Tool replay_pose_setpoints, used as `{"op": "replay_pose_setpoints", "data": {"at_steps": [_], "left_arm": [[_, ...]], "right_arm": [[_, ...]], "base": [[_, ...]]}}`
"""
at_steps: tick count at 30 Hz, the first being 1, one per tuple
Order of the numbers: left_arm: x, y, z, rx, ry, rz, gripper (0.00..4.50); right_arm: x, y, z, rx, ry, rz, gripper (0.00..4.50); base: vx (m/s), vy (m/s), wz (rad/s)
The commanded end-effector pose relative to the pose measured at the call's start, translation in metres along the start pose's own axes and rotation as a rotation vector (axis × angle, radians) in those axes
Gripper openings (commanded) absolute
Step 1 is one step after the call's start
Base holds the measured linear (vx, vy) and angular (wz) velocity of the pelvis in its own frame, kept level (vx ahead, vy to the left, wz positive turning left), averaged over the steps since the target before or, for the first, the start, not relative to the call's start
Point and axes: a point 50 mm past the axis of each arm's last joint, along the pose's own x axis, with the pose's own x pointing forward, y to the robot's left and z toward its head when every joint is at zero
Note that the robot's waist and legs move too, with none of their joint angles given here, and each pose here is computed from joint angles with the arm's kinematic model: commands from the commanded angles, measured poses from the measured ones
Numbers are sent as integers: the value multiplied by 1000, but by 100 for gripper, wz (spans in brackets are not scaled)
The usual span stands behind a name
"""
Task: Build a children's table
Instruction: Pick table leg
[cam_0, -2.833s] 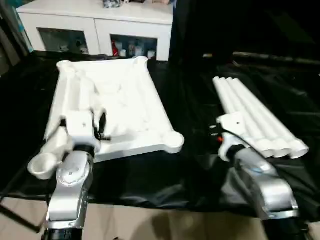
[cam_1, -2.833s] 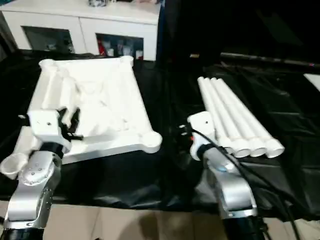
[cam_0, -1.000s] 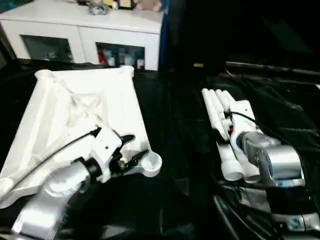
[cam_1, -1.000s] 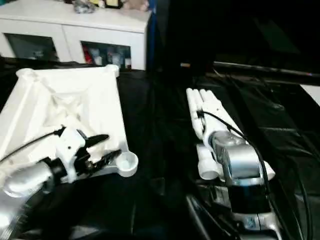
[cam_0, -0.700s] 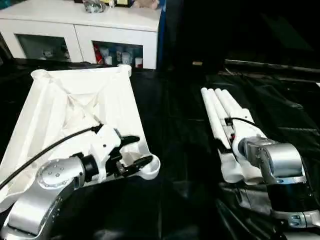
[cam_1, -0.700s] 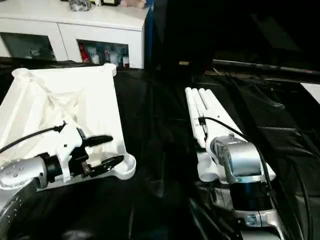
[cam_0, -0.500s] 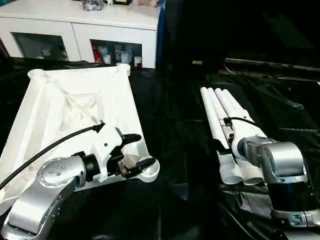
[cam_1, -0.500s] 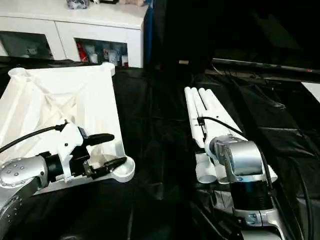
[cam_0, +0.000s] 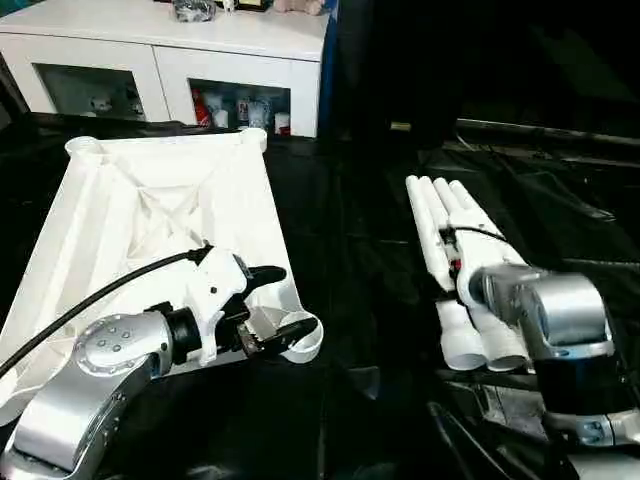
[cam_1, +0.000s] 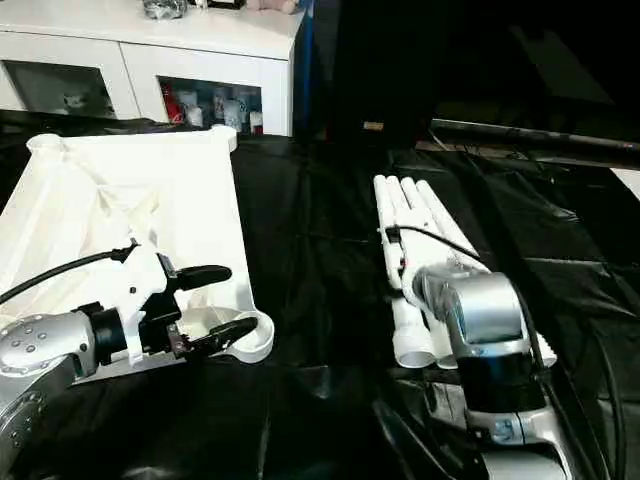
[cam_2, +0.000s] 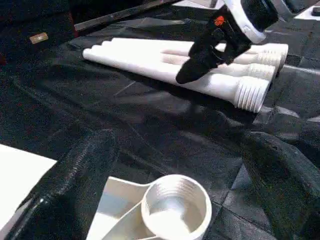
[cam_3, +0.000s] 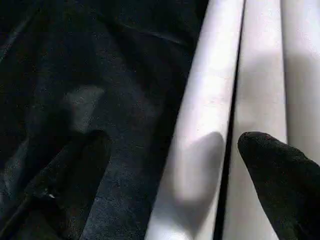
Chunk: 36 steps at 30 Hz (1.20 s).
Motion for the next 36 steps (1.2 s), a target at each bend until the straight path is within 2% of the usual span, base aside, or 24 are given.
{"op": "replay_pose_setpoints", "data": {"at_steps": [1, 2, 10, 18, 28, 29, 32, 33, 36], "left_arm": [[2, -3, 5, 12, -9, -27, 443], [3, -4, 5, 10, -5, -35, 443], [6, -7, 6, 3, -6, -60, 443], [8, -6, 7, 11, -10, -65, 443], [14, -9, 9, 19, -19, -96, 443], [15, -9, 9, 19, -20, -103, 448], [17, -12, 9, 15, -21, -121, 448], [17, -12, 9, 15, -21, -121, 450], [20, -15, 8, 8, -11, -145, 450]], "right_arm": [[-3, -2, 4, 22, -9, 6, 450], [-1, -5, -1, 26, 25, -22, 450], [4, -14, -11, 68, 73, -54, 450], [8, -7, -19, 213, 109, 67, 450], [10, -10, -25, 216, 147, 65, 450], [11, -10, -26, 215, 156, 62, 434], [12, -13, -29, 223, 176, 57, 434], [12, -13, -29, 223, 176, 57, 406], [14, -16, -32, 229, 204, 56, 390]], "base": [[0, 0, 0], [0, 0, 0], [0, 0, 0], [0, 0, 0], [0, 0, 0], [0, 0, 0], [0, 0, 0], [0, 0, 0], [0, 0, 0]]}}
